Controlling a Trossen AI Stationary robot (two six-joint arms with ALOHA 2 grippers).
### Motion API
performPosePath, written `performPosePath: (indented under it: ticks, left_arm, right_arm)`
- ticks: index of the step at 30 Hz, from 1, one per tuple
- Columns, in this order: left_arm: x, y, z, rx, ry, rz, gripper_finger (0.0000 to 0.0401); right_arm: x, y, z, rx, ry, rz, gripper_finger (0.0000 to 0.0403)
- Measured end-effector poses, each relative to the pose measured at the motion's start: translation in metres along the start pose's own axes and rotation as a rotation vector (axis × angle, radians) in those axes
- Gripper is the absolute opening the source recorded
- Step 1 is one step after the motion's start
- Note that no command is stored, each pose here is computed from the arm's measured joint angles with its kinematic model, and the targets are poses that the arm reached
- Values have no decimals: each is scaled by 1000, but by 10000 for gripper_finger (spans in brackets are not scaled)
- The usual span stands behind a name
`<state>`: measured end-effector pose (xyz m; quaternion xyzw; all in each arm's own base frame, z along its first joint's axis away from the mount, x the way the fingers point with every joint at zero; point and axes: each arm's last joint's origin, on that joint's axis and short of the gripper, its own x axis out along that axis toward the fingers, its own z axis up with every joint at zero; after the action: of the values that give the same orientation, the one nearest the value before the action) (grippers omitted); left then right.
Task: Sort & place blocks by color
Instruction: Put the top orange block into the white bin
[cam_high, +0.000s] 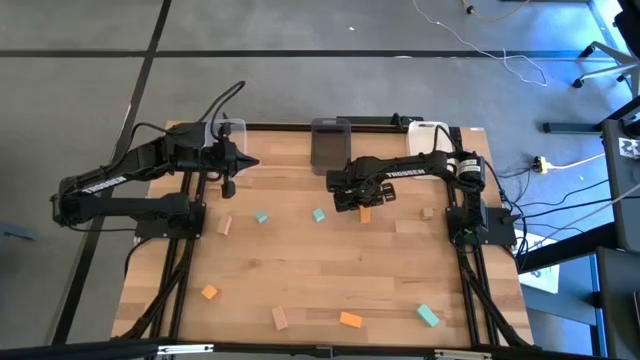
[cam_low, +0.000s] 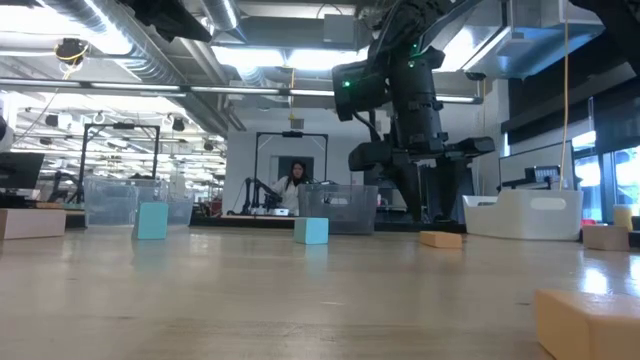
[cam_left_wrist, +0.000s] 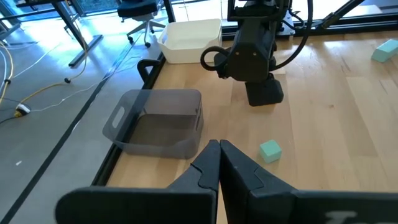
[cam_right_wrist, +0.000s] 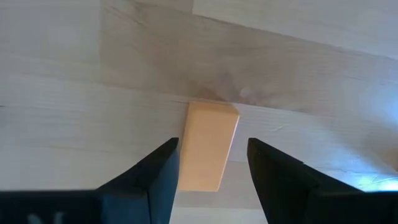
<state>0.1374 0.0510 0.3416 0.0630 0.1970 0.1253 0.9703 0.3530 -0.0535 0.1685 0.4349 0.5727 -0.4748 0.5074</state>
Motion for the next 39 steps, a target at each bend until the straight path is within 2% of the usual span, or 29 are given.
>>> performPosePath:
  ticks: [5,10,15,18,33,39]
  left_arm:
    - [0,0,0,0,0,0,0]
    - [0,0,0,0,0,0,0]
    - [0,0,0,0,0,0,0]
    - [0,0,0,3,0,0,0]
    - [0,0,0,3,1,0,0]
    - [0,0,0,3,1,0,0]
  right_arm:
    - [0,1,-2,-2,-1,0,190]
    - [13,-4,-6,24,6,-20,190]
    - [29,-4,-8,19,19,14,190]
    - [30,1,-6,16,-1,95,190]
    - [43,-4,-8,14,-3,100,190]
    - [43,-4,-9,7,-7,99,136]
